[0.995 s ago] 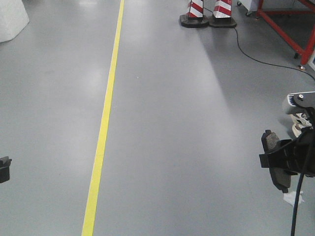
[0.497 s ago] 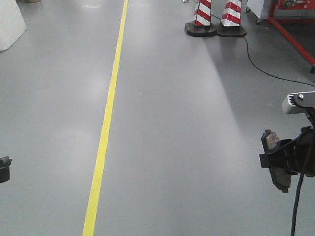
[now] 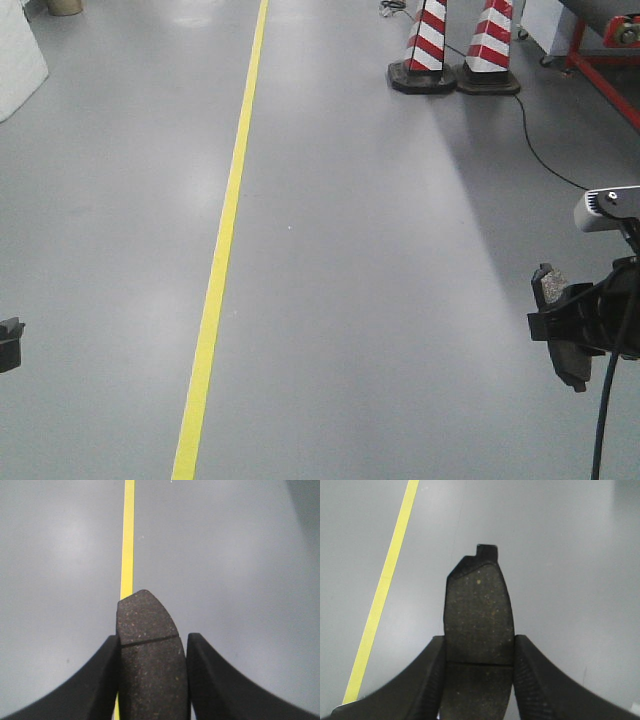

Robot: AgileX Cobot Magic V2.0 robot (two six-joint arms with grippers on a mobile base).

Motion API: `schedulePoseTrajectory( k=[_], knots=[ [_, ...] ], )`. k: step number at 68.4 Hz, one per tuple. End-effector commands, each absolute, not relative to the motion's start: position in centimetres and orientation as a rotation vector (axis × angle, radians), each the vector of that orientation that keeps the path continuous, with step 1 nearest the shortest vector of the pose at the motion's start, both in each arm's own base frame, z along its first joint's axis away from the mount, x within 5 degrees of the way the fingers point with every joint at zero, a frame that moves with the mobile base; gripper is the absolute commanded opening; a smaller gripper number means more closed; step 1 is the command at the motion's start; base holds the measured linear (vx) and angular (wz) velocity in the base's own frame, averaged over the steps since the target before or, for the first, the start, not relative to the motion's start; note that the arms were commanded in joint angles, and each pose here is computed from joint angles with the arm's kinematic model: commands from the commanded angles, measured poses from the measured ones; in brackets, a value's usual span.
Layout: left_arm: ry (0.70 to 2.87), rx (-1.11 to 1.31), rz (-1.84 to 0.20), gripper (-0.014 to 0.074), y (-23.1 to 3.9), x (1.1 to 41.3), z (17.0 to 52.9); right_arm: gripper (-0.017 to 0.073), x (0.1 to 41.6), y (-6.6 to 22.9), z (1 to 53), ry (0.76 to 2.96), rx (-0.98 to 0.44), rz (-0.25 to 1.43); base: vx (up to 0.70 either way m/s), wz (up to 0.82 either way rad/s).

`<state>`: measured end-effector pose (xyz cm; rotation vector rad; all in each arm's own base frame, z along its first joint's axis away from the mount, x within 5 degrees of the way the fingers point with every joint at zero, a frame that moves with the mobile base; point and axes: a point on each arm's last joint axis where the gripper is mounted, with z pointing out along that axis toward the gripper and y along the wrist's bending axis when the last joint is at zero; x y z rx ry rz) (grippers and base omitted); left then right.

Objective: Move and align brake pads A on conveyor
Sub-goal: 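Drive forward past the traffic cones toward the black conveyor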

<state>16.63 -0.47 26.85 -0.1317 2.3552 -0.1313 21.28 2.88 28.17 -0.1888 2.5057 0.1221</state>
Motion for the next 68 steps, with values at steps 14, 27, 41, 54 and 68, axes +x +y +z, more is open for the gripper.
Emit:
schedulePoseTrajectory(
  k=[14, 27, 41, 54, 68],
  knots=[
    [2.239, -0.133, -0.143, 0.0177, -0.52, 17.16, 28.46, -0.001, 21.61, 2.86, 29.91, 2.395, -0.19, 0.115, 0.57, 0.04],
    [2.239, -0.134, -0.143, 0.0177, -0.51, 17.18, 28.45, -0.001, 21.62, 2.86, 29.92, 2.393, -0.189, 0.115, 0.59, 0.05],
    [2.238, -0.134, -0.143, 0.0177, -0.51, 17.18, 28.46, -0.001, 21.61, 2.86, 29.91, 2.395, -0.19, 0.115, 0.61, 0.04],
    [2.238, -0.134, -0.143, 0.0177, -0.51, 17.18, 28.46, -0.001, 21.62, 2.86, 29.91, 2.394, -0.189, 0.115, 0.61, 0.03],
    [2.238, -0.134, -0.143, 0.0177, -0.51, 17.18, 28.46, -0.001, 21.62, 2.86, 29.91, 2.394, -0.19, 0.115, 0.62, 0.01]
  ],
)
